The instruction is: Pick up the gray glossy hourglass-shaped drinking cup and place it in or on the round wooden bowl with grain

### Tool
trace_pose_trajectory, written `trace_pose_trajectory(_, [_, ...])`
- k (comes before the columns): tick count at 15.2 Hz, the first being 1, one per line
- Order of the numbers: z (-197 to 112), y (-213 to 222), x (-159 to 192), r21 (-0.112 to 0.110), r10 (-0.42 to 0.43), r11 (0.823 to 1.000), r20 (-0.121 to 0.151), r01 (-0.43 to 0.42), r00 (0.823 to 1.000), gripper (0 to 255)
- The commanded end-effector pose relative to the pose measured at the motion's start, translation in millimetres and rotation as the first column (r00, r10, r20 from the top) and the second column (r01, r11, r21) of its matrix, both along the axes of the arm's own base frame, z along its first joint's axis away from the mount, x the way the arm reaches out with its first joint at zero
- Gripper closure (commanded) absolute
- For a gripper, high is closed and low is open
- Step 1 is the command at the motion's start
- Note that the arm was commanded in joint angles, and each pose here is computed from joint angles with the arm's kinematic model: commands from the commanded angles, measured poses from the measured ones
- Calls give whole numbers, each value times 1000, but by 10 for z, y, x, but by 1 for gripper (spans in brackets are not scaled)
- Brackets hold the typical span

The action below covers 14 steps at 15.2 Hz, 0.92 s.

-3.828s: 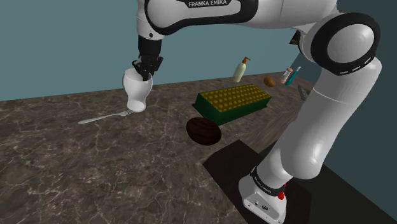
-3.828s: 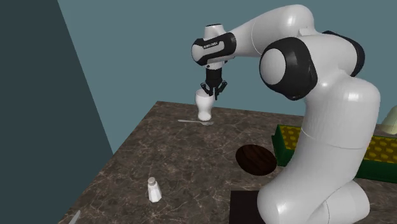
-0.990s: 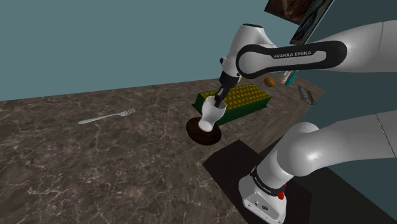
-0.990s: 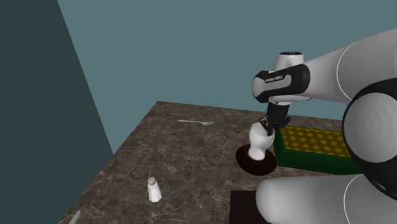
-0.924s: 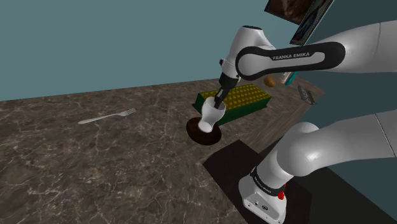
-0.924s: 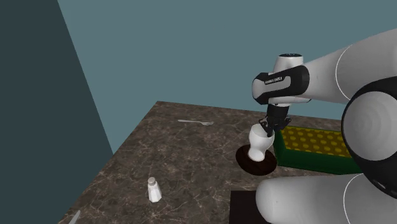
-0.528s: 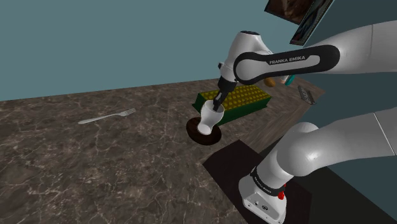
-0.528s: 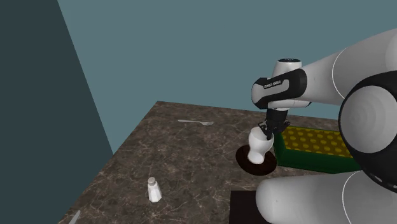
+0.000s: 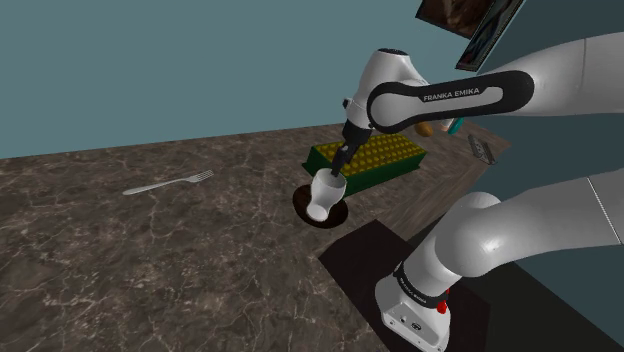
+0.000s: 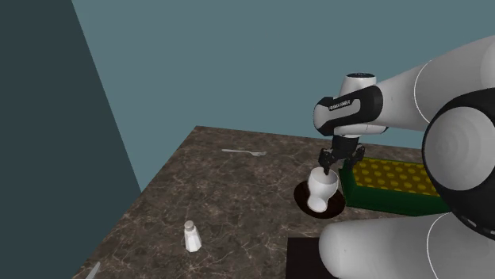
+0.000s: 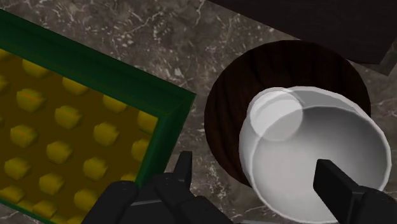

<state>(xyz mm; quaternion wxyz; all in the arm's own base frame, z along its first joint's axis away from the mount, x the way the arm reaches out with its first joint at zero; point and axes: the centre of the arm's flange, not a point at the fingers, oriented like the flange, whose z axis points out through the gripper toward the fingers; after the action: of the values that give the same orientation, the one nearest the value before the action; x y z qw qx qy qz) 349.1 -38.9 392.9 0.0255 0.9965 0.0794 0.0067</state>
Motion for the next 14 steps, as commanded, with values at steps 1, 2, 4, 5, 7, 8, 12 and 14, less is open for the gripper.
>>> trace_pose_trajectory(1, [0,0,0,0,0,1000,0,0,1000,0])
trace_pose_trajectory(2, [0,0,0,0,0,1000,0,0,1000,0])
trace_pose_trajectory(4, [264,14,-4,0,0,1000,0,0,1000,0])
trace_pose_trajectory(5, [396,20,-6,0,0,1000,0,0,1000,0])
trace_pose_trajectory(7, [499,25,-8,0,0,1000,0,0,1000,0])
trace_pose_trajectory(8, [500,25,-9,0,0,1000,0,0,1000,0])
trace_pose_trajectory(12, [499,25,-8,0,0,1000,0,0,1000,0])
trace_pose_trajectory(14, [499,25,-8,0,0,1000,0,0,1000,0])
